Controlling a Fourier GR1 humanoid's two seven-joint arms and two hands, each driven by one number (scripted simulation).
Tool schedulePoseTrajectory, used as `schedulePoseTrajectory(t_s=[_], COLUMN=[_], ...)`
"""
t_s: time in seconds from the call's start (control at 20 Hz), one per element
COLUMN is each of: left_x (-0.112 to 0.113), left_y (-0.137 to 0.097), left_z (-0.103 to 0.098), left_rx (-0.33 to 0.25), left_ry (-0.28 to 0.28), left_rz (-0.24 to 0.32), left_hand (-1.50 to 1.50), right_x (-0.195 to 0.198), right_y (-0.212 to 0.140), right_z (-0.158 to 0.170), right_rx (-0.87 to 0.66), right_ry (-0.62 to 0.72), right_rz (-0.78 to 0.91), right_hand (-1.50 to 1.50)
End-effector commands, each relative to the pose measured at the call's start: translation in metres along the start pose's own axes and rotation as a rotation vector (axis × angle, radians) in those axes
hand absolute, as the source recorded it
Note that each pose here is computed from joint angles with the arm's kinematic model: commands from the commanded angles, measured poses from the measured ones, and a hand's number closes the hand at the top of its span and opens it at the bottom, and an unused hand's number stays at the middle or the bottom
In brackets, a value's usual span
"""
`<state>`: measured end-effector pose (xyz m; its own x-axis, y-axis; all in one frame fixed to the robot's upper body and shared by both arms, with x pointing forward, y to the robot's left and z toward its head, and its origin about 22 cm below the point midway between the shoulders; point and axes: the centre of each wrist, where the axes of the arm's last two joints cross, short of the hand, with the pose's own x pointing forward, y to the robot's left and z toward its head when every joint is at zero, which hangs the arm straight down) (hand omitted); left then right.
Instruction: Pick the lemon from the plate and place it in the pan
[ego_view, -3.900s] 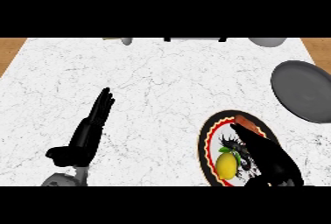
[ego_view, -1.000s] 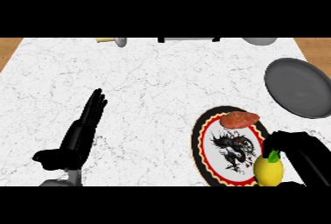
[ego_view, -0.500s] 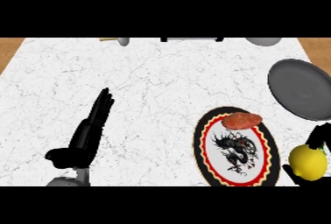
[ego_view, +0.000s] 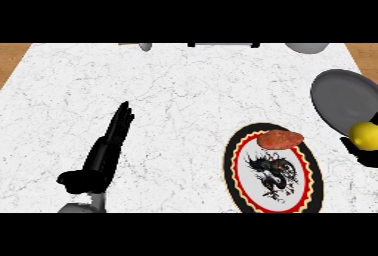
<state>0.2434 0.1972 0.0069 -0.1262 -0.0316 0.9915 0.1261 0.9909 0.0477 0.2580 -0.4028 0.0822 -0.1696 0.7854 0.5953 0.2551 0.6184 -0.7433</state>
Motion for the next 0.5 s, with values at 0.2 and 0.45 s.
schedulePoseTrajectory(t_s=[0.2,0.45], left_x=[0.008,0.011], left_y=[0.002,-0.004], left_z=[-0.005,-0.016], left_rx=[-0.035,-0.031], left_ry=[-0.007,-0.008], left_rz=[-0.004,0.008], left_hand=[0.00,0.00], right_x=[-0.045,-0.060], right_y=[-0.010,0.003], right_z=[-0.058,-0.082], right_rx=[-0.221,-0.275], right_ry=[0.001,0.048], right_rz=[0.113,0.014], right_hand=[1.50,1.50])
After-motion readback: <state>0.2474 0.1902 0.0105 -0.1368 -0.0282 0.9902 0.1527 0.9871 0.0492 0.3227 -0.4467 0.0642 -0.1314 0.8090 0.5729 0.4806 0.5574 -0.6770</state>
